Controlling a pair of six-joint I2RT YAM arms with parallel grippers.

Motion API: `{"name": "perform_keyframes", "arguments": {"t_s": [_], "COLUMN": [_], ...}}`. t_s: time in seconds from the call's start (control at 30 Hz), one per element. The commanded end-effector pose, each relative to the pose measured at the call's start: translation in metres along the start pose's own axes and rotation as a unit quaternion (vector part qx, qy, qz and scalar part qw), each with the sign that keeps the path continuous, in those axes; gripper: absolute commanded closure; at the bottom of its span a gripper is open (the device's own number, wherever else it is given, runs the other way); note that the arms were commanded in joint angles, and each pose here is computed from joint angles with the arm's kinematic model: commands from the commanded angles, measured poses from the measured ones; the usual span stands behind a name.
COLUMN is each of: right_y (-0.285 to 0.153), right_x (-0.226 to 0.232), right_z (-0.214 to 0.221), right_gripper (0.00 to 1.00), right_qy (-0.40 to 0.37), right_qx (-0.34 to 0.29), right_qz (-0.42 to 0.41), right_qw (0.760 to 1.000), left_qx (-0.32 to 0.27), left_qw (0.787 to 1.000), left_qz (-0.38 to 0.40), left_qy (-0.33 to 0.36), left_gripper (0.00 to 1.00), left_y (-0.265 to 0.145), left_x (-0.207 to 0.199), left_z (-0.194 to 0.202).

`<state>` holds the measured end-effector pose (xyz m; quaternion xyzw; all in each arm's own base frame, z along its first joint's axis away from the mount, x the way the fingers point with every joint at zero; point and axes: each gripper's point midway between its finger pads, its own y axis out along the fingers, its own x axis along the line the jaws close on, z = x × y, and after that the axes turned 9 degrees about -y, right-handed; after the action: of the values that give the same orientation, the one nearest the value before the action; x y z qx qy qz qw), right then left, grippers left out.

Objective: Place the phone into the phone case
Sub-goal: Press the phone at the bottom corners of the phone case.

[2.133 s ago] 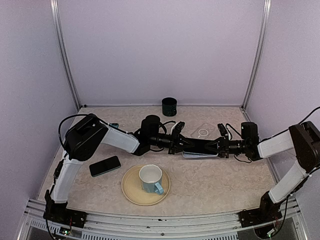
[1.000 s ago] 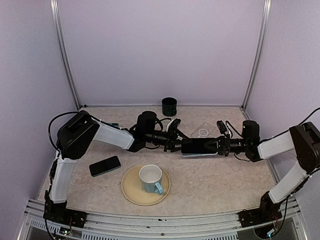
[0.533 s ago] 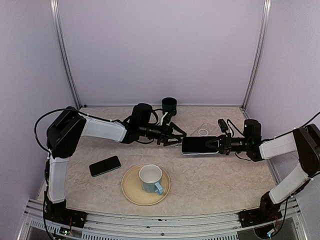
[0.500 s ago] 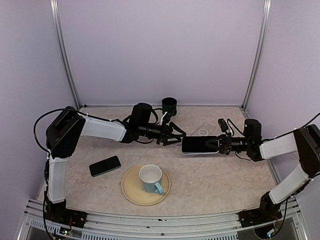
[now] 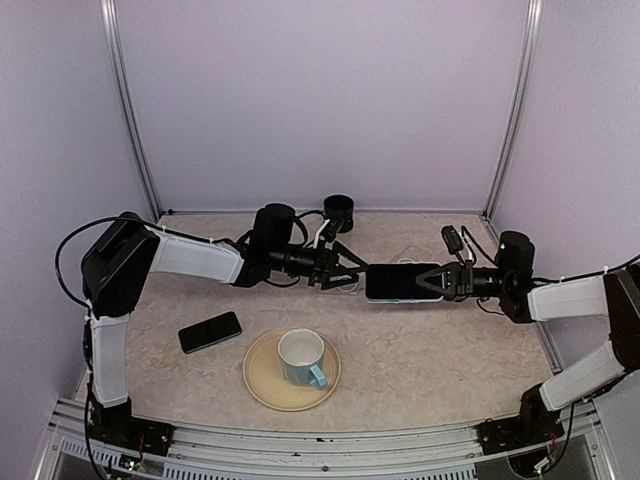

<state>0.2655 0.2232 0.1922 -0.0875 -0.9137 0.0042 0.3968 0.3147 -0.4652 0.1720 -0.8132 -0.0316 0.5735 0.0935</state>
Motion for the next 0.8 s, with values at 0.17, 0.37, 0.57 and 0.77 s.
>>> {"name": "perform_keyframes", "arguments": {"t_s": [0.17, 0.37, 0.57, 0.77], "right_y": [0.009, 0.018, 0.021, 0.022], "right_x": [0.037, 0.048, 0.047, 0.043], "right_z": [-0.003, 0.000, 0.000, 0.003], "right_gripper": [1.00, 1.00, 1.00, 1.00], "right_qy": [-0.090, -0.119, -0.125, -0.120], "right_qx": [0.017, 0.032, 0.037, 0.038], "right_qz": [-0.058, -0.067, -0.058, -0.052], "right_qw": [0.994, 0.990, 0.990, 0.991], "left_qx": [0.037, 0.051, 0.064, 0.065], "left_qw": [0.993, 0.987, 0.984, 0.983], "left_qz": [0.098, 0.139, 0.150, 0.154], "left_qy": [0.057, 0.064, 0.071, 0.071], "left_gripper": [0.29, 0.33, 0.49, 0.65], "left_y": [-0.003, -0.004, -0.002, -0.004], "left_x": [-0.059, -0.076, -0.082, -0.083], "left_z": [0.020, 0.032, 0.044, 0.049]}}
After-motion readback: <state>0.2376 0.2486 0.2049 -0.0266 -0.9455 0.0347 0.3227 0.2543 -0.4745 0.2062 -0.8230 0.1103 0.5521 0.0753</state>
